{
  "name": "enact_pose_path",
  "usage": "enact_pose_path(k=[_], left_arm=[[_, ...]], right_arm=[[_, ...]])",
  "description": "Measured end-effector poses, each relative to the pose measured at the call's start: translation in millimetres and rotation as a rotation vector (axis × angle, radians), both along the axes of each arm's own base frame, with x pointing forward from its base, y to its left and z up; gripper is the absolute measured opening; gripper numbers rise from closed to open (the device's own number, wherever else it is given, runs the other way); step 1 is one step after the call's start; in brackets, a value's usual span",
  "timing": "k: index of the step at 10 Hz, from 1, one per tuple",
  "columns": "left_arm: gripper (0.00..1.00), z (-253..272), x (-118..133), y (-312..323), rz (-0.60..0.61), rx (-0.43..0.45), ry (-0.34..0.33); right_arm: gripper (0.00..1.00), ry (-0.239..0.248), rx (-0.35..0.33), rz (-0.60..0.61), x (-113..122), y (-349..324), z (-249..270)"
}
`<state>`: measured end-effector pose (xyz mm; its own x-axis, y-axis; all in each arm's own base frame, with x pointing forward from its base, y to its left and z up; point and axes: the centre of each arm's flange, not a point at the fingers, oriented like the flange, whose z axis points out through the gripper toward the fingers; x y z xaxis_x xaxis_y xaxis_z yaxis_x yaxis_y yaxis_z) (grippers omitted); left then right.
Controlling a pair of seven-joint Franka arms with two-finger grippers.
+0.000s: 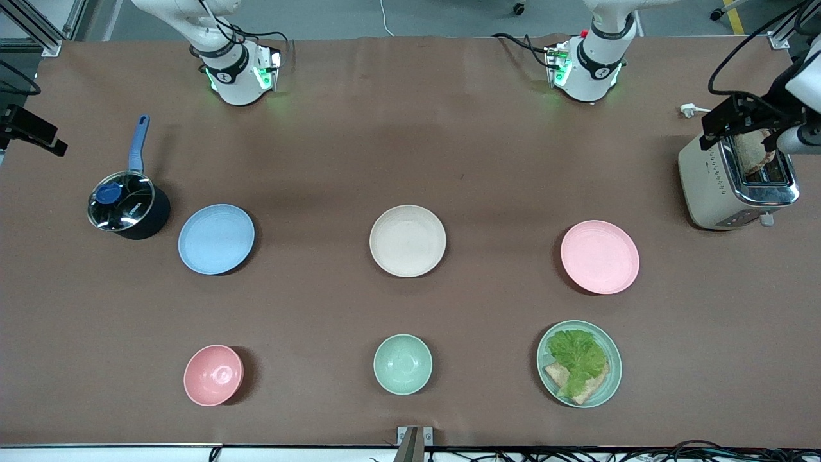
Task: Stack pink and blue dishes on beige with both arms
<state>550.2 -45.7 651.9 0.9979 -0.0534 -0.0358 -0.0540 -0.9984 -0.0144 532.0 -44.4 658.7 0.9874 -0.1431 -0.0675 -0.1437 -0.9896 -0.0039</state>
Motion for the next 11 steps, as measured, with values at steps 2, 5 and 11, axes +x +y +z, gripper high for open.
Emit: enact_pose_path(k=[2,5,11], left_arm=[[1.00,-61.4,40.5,35.2,-0.004,-0.021,0.048],[1.00,-184.3,85.7,92.1,-0.097,-0.080,0.099],[0.97,-392.2,103.5,154.3,-0.282,-0.354,0.161]], right_arm=[[1.00,0.030,0.004,0.025,17.2,-7.7,-56.0],[1.00,0.026,0.004,0.094,39.5,-37.2,-222.0],[1.00,0.038,0.165,0.224,23.6,-53.8,-427.6]])
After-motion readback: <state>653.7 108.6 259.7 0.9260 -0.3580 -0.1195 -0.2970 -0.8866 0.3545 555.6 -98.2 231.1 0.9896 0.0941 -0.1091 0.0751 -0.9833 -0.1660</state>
